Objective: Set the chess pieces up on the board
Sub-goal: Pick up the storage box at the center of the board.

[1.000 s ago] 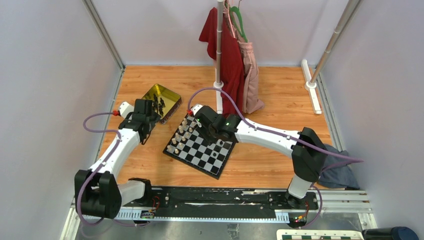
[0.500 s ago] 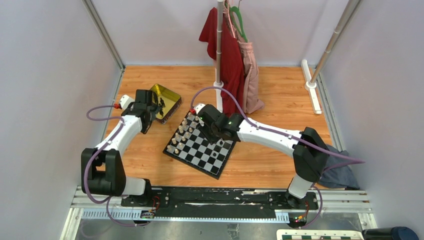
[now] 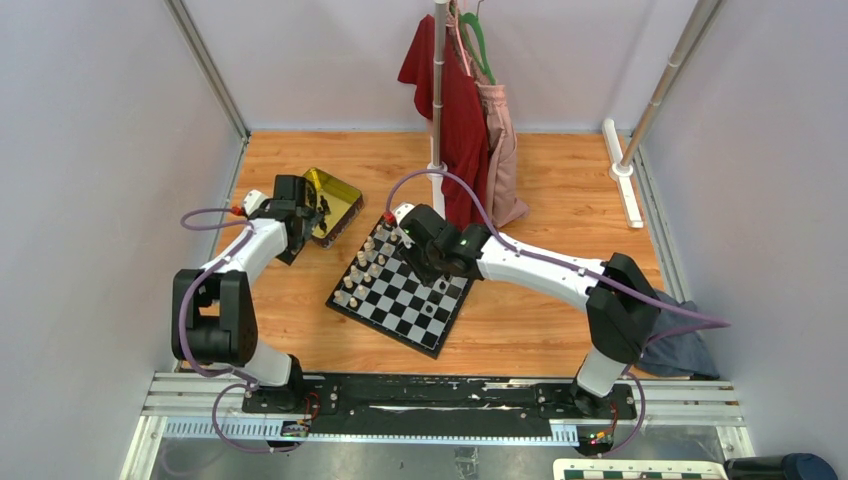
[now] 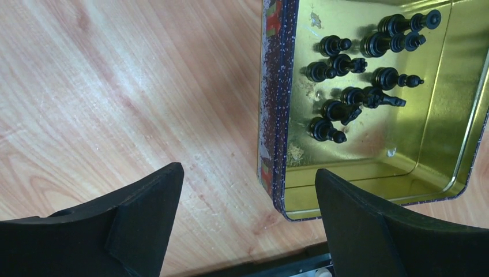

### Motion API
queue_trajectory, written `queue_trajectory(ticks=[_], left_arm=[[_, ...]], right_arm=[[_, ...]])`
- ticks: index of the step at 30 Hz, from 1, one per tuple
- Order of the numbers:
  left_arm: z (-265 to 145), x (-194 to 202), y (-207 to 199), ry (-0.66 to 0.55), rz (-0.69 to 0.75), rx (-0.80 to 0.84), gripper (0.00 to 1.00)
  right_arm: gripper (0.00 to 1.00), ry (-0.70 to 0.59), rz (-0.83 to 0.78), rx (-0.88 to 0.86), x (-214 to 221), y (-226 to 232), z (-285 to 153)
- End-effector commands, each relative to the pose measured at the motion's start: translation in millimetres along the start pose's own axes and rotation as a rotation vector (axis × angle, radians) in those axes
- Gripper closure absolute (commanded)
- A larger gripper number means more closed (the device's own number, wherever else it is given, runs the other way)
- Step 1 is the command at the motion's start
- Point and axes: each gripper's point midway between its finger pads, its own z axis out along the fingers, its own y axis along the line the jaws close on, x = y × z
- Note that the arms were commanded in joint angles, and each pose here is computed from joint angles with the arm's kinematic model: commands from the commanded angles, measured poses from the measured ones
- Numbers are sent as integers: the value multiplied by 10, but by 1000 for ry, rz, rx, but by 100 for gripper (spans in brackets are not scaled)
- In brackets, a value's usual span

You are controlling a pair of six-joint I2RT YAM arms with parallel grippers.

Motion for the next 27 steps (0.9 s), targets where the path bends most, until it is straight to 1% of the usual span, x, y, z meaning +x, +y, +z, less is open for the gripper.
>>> queue_trajectory(ticks=[1, 10, 22, 27], left_arm=[[46, -109, -94, -14, -30, 6, 10], [153, -113, -143, 7, 3, -22, 11], [206, -90, -117, 29, 36, -62, 23], [226, -52, -77, 51, 66, -88, 26]], right_arm=[[65, 5, 10, -6, 41, -48, 3], [65, 12, 24, -10, 36, -72, 70], [65, 13, 59, -9, 25, -173, 127], [65, 17, 70, -11, 36, -196, 153]])
